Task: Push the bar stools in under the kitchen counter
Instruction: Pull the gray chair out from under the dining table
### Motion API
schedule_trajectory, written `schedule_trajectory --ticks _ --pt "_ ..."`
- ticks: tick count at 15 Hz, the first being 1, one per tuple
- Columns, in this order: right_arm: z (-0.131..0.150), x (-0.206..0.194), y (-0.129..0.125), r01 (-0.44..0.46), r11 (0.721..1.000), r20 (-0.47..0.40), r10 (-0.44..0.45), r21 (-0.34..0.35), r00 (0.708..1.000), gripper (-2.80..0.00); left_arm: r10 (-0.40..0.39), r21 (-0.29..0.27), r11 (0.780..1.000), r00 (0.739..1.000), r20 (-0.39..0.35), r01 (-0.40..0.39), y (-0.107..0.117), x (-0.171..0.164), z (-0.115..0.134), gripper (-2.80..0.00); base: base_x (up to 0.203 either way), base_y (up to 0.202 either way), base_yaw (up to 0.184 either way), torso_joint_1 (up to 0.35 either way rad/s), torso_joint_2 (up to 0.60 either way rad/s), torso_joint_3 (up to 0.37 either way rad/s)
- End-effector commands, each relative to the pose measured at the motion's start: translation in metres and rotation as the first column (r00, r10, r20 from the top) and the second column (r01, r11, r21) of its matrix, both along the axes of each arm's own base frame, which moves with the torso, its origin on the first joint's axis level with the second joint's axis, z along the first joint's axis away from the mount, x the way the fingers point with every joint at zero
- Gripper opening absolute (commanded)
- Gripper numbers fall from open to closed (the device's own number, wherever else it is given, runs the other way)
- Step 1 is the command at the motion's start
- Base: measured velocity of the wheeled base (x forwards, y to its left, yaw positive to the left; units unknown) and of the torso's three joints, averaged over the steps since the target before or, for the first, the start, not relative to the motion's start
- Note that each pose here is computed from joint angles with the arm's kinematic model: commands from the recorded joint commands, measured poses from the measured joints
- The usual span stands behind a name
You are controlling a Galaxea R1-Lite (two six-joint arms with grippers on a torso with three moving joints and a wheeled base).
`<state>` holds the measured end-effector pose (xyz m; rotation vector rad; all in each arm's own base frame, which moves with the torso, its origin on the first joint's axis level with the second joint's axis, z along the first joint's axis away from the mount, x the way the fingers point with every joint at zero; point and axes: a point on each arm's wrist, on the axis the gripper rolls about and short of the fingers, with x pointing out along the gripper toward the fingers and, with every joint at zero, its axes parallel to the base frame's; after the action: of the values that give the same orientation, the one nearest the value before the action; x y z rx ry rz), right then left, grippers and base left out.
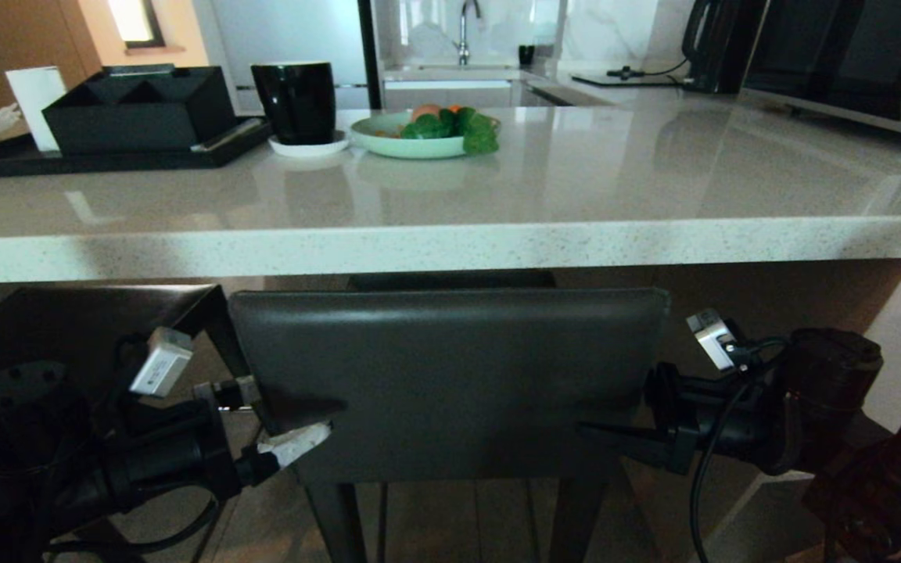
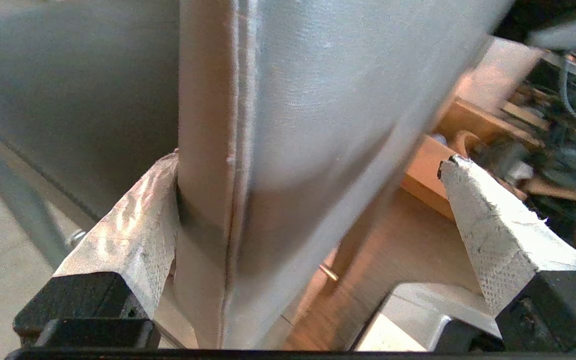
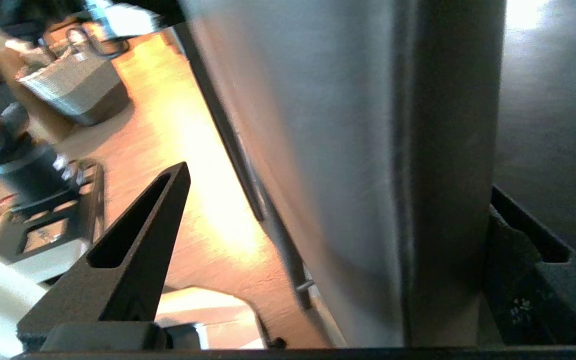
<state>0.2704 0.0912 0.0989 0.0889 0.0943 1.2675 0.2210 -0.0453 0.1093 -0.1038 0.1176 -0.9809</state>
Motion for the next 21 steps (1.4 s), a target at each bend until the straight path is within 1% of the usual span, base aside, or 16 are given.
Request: schedule_trajectory --ticks 1,21 --pt "0.005 -0.002 0.0 -0.014 1.0 0.019 0.014 0.006 1.0 0.0 -0.009 -0.002 1.0 1.0 0.009 0.009 0.0 -0.001 0.001 0.0 -0.189 0.0 -0.001 -0.006 0.0 0.007" --pt "0.01 -0.013 -0.001 -0.019 1.0 0.022 0.019 0.007 1.0 0.0 -0.017 -0.003 1.0 1.0 0.018 0.017 -0.002 -0.011 0.005 0.0 -0.193 0.0 -0.002 0.001 0.0 0.002"
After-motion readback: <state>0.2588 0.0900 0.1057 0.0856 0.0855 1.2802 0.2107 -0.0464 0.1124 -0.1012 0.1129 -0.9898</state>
